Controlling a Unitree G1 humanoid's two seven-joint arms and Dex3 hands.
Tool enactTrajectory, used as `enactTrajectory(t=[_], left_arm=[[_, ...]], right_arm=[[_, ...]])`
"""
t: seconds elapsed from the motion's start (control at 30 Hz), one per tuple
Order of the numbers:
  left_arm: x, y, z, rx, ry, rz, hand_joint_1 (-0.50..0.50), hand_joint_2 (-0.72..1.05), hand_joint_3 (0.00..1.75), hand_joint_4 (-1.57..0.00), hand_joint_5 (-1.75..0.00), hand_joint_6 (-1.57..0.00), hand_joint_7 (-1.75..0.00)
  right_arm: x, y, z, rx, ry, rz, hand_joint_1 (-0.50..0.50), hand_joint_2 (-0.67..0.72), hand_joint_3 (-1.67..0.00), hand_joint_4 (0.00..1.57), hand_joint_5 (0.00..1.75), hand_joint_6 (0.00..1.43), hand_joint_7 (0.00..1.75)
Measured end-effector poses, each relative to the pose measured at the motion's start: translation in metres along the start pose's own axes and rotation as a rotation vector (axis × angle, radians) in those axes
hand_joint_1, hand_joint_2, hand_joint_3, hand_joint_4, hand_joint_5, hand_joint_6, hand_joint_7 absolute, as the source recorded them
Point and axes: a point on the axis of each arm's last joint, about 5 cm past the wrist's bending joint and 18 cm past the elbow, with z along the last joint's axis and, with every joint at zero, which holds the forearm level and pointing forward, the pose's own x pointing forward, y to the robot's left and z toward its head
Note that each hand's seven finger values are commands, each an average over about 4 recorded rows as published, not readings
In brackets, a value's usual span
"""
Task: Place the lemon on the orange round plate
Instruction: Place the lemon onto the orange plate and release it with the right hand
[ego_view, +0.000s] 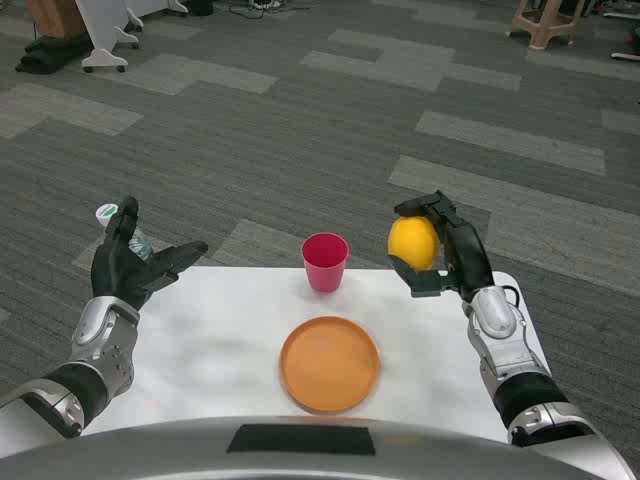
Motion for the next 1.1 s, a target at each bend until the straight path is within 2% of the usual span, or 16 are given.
enactTrajectory(t=[0.67,0.93,1.1], left_arm=[[0.000,0.000,0.000,0.000,0.000,0.000,0.50,0.16,0.09,-0.23,0.00,0.00,0.00],[0.000,0.000,0.000,0.001,0.000,0.001,0.50,0.16,0.09,-0.24,0.00,0.00,0.00],[0.000,0.000,0.000,0.000,-0.002,-0.001,0.50,0.16,0.09,-0.26,0.00,0.00,0.00]], right_arm=[[0.004,0.004,0.002,-0.007,-0.011,0.030,-0.21,-0.60,-1.27,0.26,1.65,0.34,1.26],[0.010,0.019,0.004,-0.021,-0.017,0.142,-0.21,-0.60,-1.27,0.22,1.65,0.34,1.26],[0.012,0.037,-0.001,-0.064,0.026,0.294,-0.21,-0.60,-1.27,0.16,1.65,0.31,1.22]])
